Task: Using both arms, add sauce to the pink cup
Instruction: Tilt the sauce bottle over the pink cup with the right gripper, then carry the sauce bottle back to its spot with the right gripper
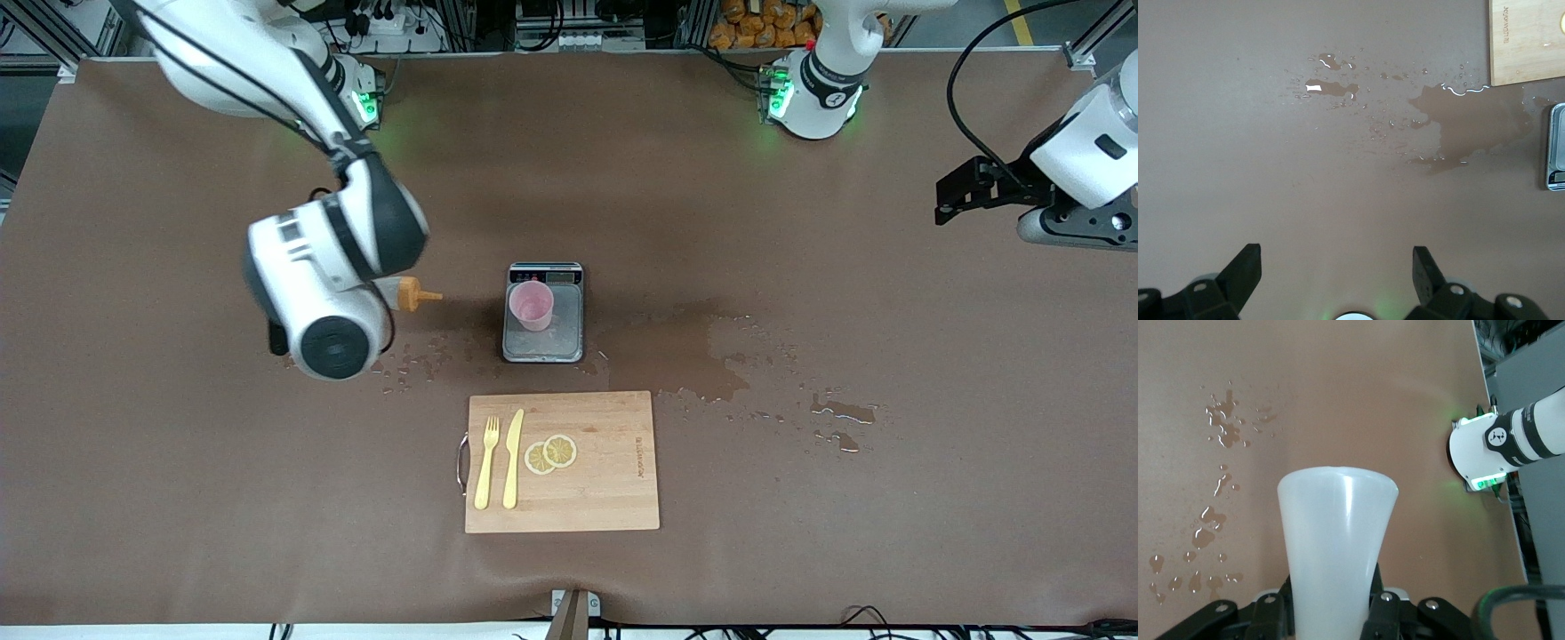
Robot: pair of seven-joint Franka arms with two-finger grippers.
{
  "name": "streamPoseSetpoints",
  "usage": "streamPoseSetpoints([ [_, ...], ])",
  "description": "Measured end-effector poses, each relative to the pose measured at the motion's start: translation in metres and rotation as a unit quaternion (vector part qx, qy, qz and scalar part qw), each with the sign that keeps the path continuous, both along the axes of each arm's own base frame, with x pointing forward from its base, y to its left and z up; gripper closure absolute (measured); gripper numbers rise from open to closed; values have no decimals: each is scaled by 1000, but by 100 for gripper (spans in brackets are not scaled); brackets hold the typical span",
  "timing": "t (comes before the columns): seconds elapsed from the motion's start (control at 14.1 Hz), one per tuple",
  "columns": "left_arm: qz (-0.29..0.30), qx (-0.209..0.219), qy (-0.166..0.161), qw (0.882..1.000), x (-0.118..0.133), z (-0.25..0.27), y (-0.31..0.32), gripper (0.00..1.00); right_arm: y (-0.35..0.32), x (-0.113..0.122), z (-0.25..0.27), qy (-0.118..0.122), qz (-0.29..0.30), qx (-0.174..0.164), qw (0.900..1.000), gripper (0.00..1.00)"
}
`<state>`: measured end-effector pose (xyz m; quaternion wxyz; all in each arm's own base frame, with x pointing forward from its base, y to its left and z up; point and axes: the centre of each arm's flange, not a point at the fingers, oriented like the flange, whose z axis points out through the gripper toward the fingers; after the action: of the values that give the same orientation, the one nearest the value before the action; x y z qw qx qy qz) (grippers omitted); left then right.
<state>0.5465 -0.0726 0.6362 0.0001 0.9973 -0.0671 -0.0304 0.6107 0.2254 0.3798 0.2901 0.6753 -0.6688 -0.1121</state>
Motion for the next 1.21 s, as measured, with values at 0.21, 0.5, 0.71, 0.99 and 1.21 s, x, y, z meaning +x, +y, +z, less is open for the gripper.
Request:
streamPoseSetpoints([
  [0.21,2,0,0,1000,0,0,2,0,-28,9,8,21,-11,78,997,59],
  [0.5,2,0,0,1000,1,-1,3,0,-61,22,10,28,-20,168,985,59],
  [0.71,3,0,0,1000,1,-1,3,0,-97,35,14,22,-36,259,965,58],
  [0.99,3,0,2,1000,2,-2,3,0,-178,47,15,2,-43,361,931,57],
  [1.21,3,0,2,1000,2,-2,3,0,-222,48,3,-9,-42,423,905,57],
])
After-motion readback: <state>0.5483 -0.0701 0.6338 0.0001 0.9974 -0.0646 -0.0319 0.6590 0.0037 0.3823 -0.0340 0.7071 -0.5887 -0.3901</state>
